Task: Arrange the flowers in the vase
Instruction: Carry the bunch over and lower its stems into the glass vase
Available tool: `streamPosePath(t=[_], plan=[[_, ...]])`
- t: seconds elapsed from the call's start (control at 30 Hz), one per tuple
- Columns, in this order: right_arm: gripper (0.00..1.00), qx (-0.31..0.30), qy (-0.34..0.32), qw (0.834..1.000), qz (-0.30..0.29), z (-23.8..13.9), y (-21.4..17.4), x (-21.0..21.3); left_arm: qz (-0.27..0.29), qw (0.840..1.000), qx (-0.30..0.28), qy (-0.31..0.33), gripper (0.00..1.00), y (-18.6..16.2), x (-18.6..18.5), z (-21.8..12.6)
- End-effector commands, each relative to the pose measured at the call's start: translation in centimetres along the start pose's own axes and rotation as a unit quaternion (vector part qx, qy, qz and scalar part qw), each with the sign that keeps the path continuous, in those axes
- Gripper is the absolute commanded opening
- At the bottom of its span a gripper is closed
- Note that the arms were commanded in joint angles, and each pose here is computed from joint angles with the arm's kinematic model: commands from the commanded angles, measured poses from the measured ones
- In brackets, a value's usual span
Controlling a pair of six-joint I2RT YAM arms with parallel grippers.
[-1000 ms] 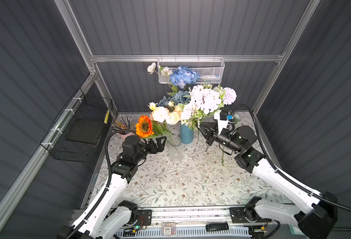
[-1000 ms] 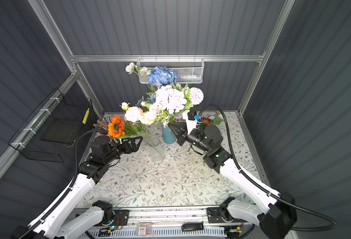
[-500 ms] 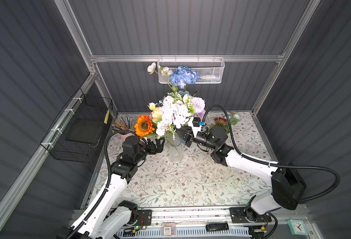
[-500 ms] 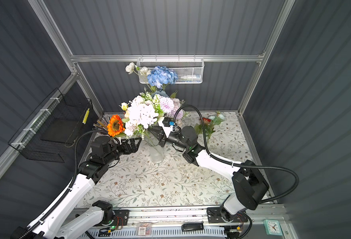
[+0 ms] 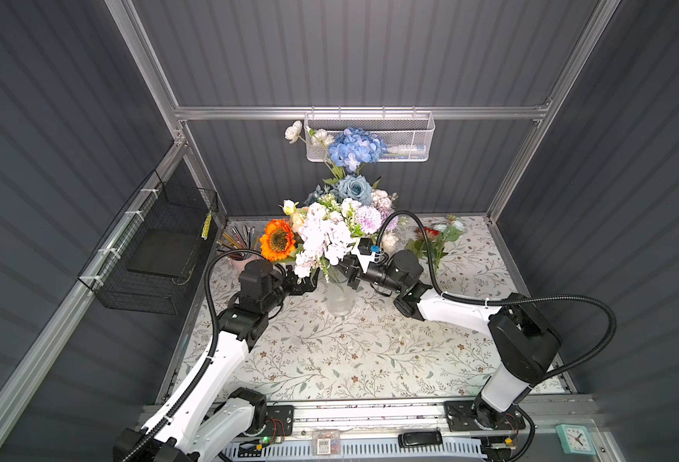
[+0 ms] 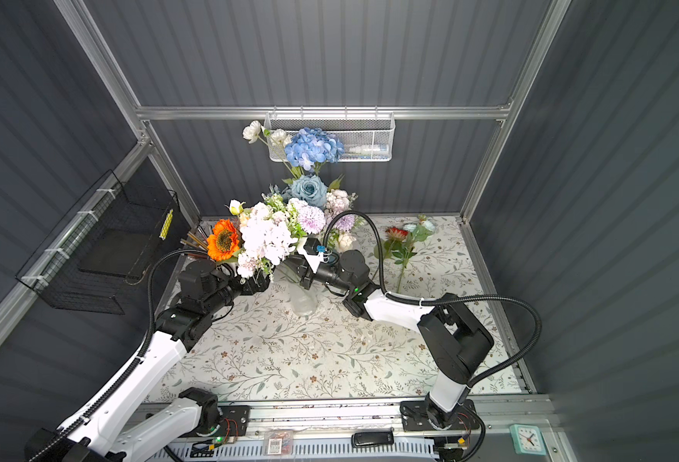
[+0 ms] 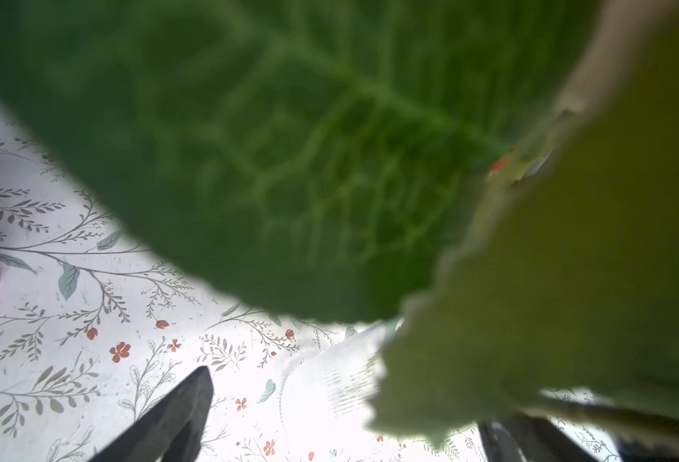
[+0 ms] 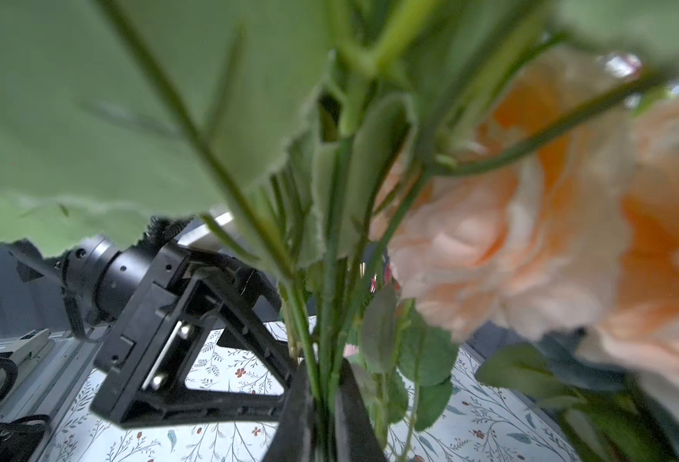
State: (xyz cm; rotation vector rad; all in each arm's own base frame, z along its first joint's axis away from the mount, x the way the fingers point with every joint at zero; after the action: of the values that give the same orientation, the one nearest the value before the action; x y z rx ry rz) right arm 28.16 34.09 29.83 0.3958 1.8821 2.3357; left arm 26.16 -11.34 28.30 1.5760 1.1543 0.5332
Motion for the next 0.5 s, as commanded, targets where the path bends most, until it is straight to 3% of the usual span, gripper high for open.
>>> streamPosePath(t=[0.0, 0.47], plan=[[0.0, -0.01, 0.006, 1.0, 0.001, -0.1, -0.4, 0.3, 0.012, 1.0, -0.014, -0.002, 1.0, 1.0, -0.2, -0.1], [0.0, 0.048, -0.063, 0.996, 0.05, -1.0, -4.4, -0.9, -0.007, 0.996, -0.008, -0.092, 1.0, -1.2, -2.2, -2.7]])
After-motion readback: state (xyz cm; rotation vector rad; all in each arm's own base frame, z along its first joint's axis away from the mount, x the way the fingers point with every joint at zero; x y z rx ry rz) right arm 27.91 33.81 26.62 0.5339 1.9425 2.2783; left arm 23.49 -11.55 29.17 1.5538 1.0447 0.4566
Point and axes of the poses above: each gripper's point midway between its finger pads, its own z axis out along the fingers, its own x axis along the line the jaws close on, y = z × x, the point moved 7 cm from there along -z, back along the fingers, and after that the axes turned 14 degrees about z, right-handed, at the moved point
